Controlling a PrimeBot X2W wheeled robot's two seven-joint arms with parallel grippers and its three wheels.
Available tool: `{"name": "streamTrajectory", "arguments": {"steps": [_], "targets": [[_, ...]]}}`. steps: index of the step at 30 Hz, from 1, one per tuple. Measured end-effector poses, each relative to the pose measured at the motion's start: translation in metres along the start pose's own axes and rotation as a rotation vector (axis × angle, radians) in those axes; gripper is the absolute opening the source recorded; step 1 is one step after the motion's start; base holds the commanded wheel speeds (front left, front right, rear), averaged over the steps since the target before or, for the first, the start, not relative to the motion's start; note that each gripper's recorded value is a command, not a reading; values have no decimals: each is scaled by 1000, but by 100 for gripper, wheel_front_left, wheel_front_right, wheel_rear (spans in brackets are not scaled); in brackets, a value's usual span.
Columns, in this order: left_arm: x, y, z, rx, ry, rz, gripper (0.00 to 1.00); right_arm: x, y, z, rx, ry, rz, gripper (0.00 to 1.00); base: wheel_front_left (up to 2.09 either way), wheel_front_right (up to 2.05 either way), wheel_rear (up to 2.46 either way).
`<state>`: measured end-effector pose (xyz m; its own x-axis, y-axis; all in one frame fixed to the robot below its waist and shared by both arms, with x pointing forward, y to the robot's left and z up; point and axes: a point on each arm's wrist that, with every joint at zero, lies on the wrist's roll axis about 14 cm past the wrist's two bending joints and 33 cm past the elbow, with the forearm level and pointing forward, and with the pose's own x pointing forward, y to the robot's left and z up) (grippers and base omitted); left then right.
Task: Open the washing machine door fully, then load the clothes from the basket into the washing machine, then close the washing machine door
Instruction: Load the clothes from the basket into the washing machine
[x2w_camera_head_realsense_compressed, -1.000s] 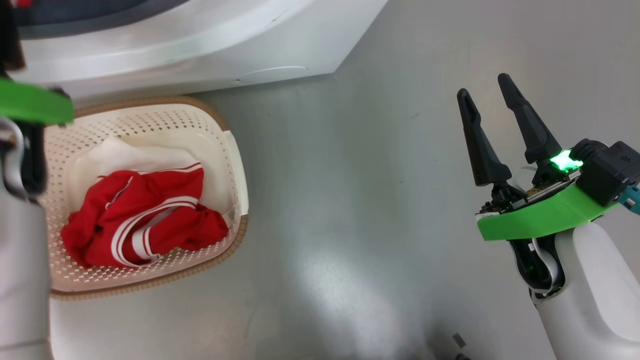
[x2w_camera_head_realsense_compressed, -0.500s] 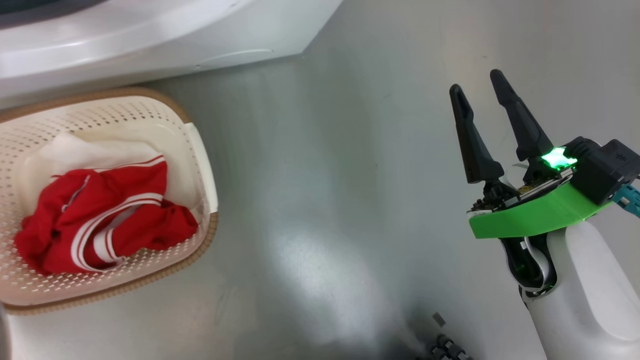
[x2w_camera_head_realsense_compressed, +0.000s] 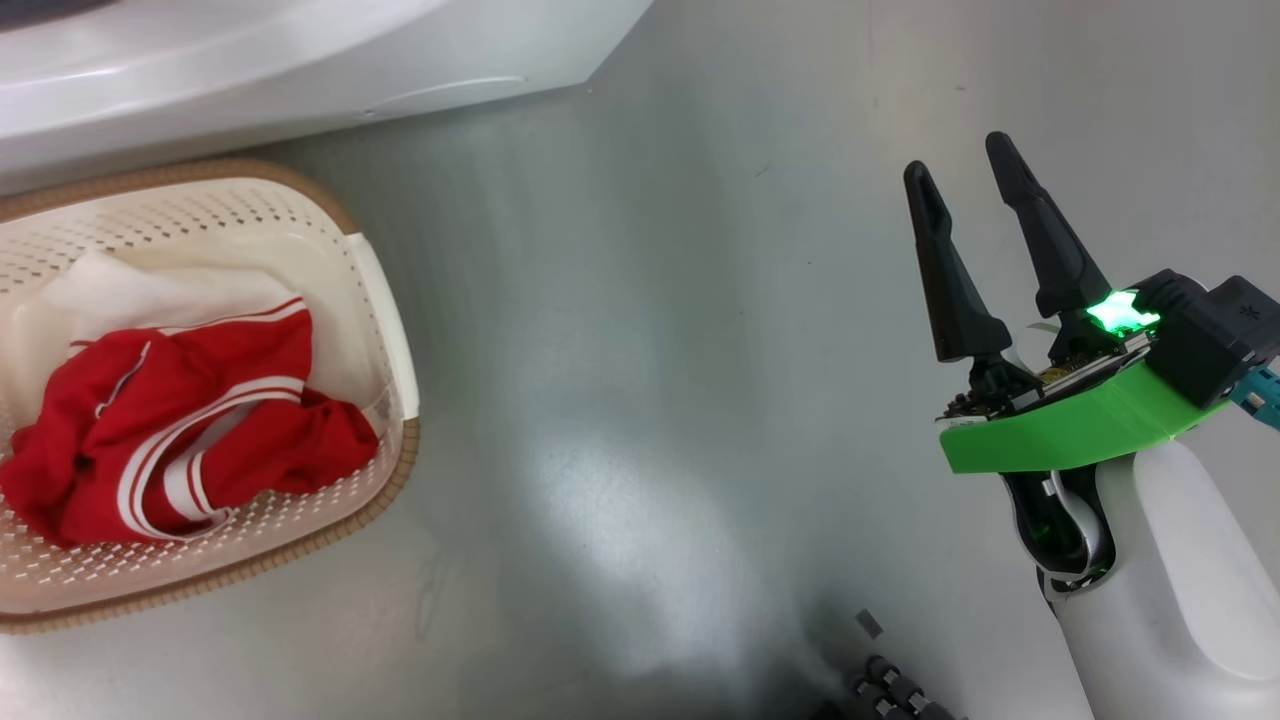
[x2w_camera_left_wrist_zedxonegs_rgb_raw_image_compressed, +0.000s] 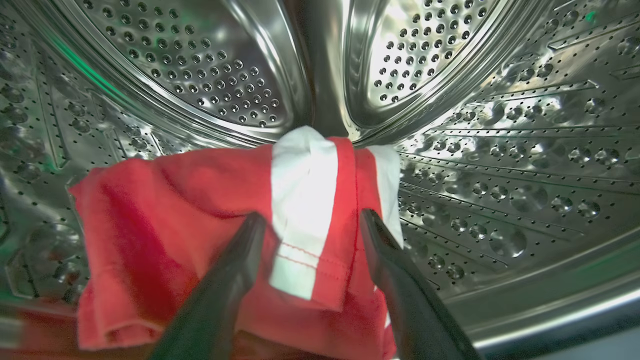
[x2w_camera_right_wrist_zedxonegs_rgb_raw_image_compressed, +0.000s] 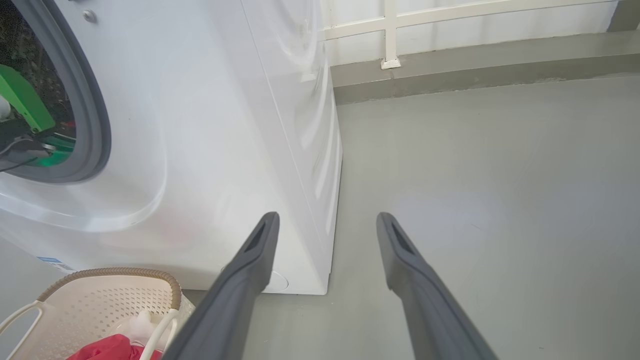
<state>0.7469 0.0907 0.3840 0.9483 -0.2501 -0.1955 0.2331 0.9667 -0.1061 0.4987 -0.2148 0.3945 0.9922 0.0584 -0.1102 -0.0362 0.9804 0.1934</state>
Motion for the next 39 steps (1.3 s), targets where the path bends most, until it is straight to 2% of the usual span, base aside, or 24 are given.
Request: {"name": "streamTrajectory", "arguments": {"steps": [23, 39], "targets": [[-37, -9, 19, 22, -92, -36, 100, 7, 21, 20, 17, -53, 63, 100, 0, 0, 0], [-97, -15, 26, -14, -146, -48, 100, -1, 34, 53, 12, -117, 96, 100, 0, 0, 0]]}}
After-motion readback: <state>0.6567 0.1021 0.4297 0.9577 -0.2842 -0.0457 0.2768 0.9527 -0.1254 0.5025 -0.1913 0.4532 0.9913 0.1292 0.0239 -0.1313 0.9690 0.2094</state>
